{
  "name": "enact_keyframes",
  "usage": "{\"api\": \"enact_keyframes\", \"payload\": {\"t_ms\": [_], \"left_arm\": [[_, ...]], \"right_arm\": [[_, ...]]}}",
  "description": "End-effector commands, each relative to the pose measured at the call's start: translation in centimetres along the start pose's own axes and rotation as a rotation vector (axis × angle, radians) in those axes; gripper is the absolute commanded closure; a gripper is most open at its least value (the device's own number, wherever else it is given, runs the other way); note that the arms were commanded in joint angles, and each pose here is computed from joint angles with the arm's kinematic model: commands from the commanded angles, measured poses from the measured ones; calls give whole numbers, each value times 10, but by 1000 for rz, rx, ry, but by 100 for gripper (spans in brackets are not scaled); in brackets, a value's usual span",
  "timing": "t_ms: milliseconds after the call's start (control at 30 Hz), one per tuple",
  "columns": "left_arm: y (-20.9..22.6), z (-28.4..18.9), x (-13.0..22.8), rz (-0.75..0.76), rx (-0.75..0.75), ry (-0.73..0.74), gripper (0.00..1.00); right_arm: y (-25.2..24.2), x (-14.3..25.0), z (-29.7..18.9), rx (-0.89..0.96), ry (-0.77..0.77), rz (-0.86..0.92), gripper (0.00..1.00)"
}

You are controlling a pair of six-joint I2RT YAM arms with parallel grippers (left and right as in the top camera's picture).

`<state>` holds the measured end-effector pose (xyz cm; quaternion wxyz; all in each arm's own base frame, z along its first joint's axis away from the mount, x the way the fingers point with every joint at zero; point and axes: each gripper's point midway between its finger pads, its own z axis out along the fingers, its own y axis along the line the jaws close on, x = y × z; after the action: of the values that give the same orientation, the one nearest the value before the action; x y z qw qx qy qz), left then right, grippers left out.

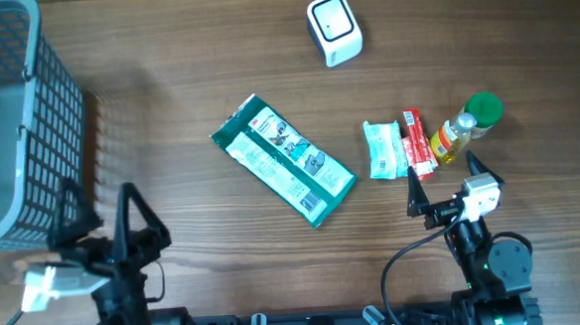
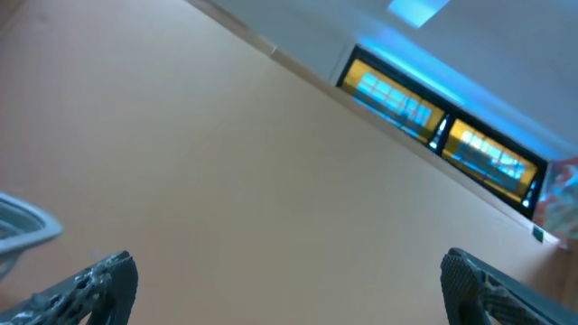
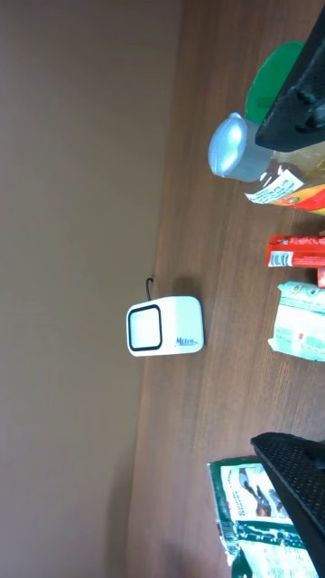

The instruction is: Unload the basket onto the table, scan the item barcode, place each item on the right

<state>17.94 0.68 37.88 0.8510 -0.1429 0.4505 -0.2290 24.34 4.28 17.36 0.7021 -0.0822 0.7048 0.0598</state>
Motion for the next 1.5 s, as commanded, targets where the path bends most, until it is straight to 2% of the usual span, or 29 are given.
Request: {"api": "enact_keyframes", "payload": {"t_ms": [0, 333, 533, 700, 833, 967, 1167, 1267, 1467], "left_arm": [[16, -5, 38, 2, -4, 74, 0], [70, -24, 115, 17, -121, 232, 0], [92, -38, 146, 30, -215, 367, 0], [106, -52, 170, 179, -242, 497, 0], [113, -62, 182, 280, -237, 579, 0], [110, -68, 193, 421, -157, 650, 0], [107, -68, 194, 480, -122, 659, 0], [96, -68, 199, 549, -23, 676, 0], [96, -67, 198, 528, -32, 672, 0]], "right_arm": [[1, -3, -1, -9, -14, -15, 0], [1, -3, -1, -9, -14, -16, 0], [1, -3, -1, -9, -14, -15, 0], [1, -3, -1, -9, -14, -15, 0], [1, -3, -1, -9, -14, -15, 0], [1, -3, -1, -9, -14, -16, 0], [1, -3, -1, -9, -14, -15, 0], [1, -3, -1, -9, -14, -15, 0], [1, -3, -1, -9, -14, -16, 0]]}}
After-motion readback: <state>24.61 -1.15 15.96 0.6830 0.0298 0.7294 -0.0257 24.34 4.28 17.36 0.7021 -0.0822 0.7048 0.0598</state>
